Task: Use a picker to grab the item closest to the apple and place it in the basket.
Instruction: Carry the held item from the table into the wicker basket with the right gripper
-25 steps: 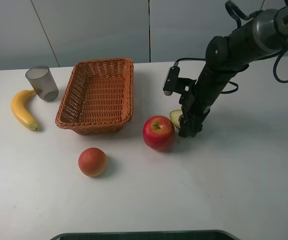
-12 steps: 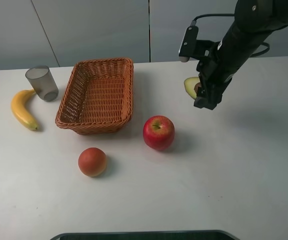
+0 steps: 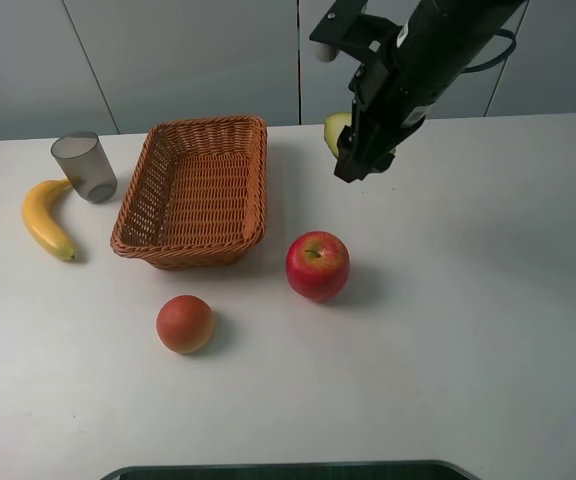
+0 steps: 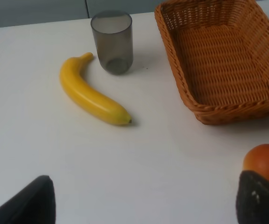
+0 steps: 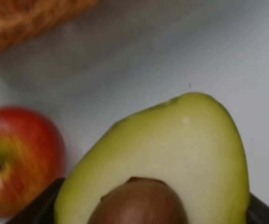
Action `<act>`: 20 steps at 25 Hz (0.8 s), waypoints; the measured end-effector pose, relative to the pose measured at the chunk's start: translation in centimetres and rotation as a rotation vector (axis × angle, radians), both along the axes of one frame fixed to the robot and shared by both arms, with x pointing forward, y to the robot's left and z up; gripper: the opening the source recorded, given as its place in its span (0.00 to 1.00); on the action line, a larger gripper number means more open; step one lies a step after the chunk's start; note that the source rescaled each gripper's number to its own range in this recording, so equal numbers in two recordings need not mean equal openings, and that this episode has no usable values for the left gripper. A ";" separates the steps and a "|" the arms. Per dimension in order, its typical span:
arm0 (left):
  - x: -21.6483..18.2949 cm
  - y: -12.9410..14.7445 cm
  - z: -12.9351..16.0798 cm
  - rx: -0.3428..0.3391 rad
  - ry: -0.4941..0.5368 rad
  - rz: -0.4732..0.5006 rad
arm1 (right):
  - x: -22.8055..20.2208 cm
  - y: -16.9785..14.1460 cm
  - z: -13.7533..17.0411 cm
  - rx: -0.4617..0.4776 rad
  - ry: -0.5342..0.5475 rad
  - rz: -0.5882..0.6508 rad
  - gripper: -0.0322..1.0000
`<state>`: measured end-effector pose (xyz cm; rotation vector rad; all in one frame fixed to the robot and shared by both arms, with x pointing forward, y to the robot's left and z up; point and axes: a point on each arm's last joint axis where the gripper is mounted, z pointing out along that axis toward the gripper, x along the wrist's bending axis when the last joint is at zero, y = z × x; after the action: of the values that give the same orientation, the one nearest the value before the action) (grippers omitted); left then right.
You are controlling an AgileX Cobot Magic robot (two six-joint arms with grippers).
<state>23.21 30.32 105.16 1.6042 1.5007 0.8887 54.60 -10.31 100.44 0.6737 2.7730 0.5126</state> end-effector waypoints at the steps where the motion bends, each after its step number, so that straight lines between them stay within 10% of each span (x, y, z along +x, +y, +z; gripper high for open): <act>1: 0.0 0.0 0.0 0.000 0.000 0.000 | 0.0 0.9 0.1 0.012 -0.002 0.001 0.05; 20: 0.0 0.0 0.0 0.000 0.000 0.000 | 1.6 14.7 -0.7 0.272 -0.145 0.031 0.05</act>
<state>23.21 30.32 105.16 1.6042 1.5007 0.8887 56.23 4.36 99.69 0.6221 2.6063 0.9186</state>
